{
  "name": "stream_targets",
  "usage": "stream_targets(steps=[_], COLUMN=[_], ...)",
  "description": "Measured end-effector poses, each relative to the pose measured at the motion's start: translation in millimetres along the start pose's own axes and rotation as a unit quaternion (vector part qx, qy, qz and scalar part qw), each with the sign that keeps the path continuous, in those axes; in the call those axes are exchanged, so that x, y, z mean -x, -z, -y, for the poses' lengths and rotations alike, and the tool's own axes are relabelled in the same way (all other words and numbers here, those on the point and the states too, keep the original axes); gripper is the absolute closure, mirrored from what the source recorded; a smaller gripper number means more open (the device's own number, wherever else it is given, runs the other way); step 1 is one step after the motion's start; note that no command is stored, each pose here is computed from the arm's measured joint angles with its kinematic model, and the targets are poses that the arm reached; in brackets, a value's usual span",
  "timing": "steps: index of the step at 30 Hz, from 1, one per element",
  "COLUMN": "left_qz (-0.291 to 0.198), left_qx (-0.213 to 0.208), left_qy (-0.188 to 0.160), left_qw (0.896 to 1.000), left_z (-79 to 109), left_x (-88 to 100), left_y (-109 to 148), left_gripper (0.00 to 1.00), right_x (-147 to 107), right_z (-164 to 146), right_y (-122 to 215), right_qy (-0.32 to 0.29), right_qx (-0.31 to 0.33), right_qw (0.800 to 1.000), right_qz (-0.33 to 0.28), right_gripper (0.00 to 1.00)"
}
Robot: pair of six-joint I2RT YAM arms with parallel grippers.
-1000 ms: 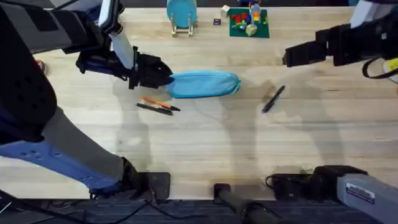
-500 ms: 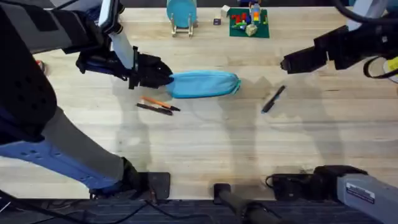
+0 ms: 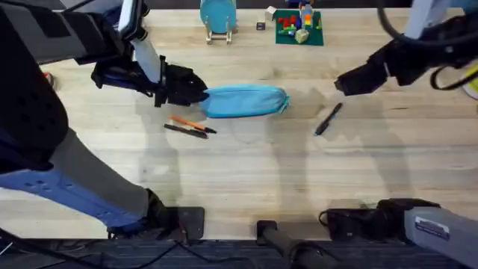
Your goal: Unzip the bag, pick up the pens from the table one at a time and place them inside, then zip the bag closed.
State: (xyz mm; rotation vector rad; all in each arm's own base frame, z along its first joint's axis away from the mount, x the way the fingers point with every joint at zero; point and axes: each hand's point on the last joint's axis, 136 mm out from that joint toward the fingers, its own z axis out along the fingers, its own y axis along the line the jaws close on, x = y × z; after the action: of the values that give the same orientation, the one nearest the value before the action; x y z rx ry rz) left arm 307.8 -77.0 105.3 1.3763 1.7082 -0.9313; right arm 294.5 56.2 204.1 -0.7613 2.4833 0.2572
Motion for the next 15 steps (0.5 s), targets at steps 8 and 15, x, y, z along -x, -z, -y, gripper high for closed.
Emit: stream_targets(steps=[8, 15], left_qz=[0.000, 0.000], left_qx=[0.000, 0.000], left_qy=[0.000, 0.000], left_qw=[1.000, 1.000], left_z=[-0.1, -0.1], left_x=[0.1, -0.1], left_y=[0, 0], left_gripper=[0.958, 0.958], right_x=[6, 8], right_z=[-11, -16], right_y=[-35, -59], right_qy=[0.013, 0.014], right_qx=[0.085, 0.140], right_qw=[0.996, 0.990], right_qz=[-0.004, -0.003], right_gripper=[0.004, 0.005])
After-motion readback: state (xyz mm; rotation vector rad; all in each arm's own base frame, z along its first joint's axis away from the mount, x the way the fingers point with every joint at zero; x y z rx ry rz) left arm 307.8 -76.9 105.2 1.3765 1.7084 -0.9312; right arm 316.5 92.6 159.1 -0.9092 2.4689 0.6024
